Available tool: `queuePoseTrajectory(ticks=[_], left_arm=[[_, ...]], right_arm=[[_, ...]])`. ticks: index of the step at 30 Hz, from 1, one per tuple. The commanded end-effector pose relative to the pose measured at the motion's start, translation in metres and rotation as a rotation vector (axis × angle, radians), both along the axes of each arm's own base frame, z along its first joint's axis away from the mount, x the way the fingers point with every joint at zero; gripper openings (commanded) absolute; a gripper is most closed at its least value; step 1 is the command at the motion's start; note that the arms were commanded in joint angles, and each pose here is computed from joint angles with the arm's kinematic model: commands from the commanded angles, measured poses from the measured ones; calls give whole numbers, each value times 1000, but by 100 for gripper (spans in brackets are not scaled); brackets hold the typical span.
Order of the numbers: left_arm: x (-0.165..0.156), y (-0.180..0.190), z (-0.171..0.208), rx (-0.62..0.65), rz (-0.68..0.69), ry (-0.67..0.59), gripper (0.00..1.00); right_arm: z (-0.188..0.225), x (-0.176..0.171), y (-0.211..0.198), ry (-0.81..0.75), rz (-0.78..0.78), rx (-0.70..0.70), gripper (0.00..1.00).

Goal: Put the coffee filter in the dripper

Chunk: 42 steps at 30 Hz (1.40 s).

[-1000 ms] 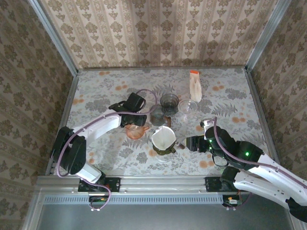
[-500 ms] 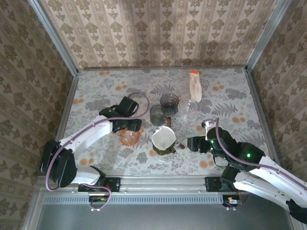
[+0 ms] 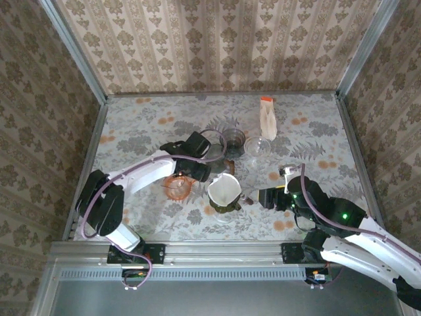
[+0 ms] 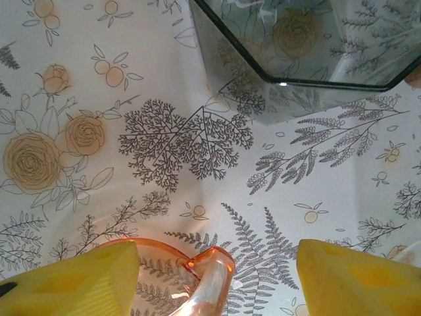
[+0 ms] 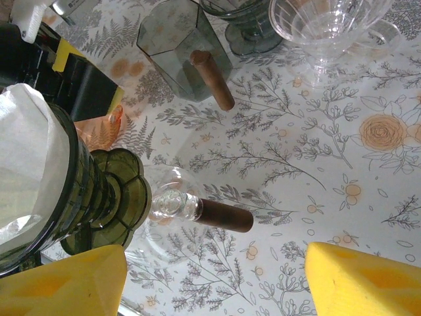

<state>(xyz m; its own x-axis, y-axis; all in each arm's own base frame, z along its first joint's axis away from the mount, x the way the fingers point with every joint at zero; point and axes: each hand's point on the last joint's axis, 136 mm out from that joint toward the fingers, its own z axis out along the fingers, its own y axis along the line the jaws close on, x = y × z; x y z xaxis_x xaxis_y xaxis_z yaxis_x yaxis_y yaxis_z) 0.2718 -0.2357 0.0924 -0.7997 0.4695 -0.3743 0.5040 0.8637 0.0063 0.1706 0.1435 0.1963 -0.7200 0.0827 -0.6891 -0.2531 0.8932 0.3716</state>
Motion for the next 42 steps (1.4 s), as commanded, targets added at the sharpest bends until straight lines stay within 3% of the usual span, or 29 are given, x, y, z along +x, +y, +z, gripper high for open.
queuePoseTrajectory(ticks=[1,8,16,20,28,32,42], left_arm=[[-9,15,-10,65,3,31,64],[-31,45,-27,106,79,81,58],[-33,77,-13,66,202,65,55],[-29,74,11,-39,244,9,63],[-23,71,84,-371,332,-126,77],[-26,77,105,-426,345,-175,90],[-33,85,118,-501,364,-225,97]], right_arm=[[-5,-3,-3,9,6,-9,74],[-7,-3,-4,9,5,-12,73],[-27,-6,-7,71,-16,-30,73],[-50,-12,4,136,21,-2,73],[-81,-24,45,175,231,79,72],[-97,-24,50,179,233,105,72],[-120,-23,41,114,170,106,67]])
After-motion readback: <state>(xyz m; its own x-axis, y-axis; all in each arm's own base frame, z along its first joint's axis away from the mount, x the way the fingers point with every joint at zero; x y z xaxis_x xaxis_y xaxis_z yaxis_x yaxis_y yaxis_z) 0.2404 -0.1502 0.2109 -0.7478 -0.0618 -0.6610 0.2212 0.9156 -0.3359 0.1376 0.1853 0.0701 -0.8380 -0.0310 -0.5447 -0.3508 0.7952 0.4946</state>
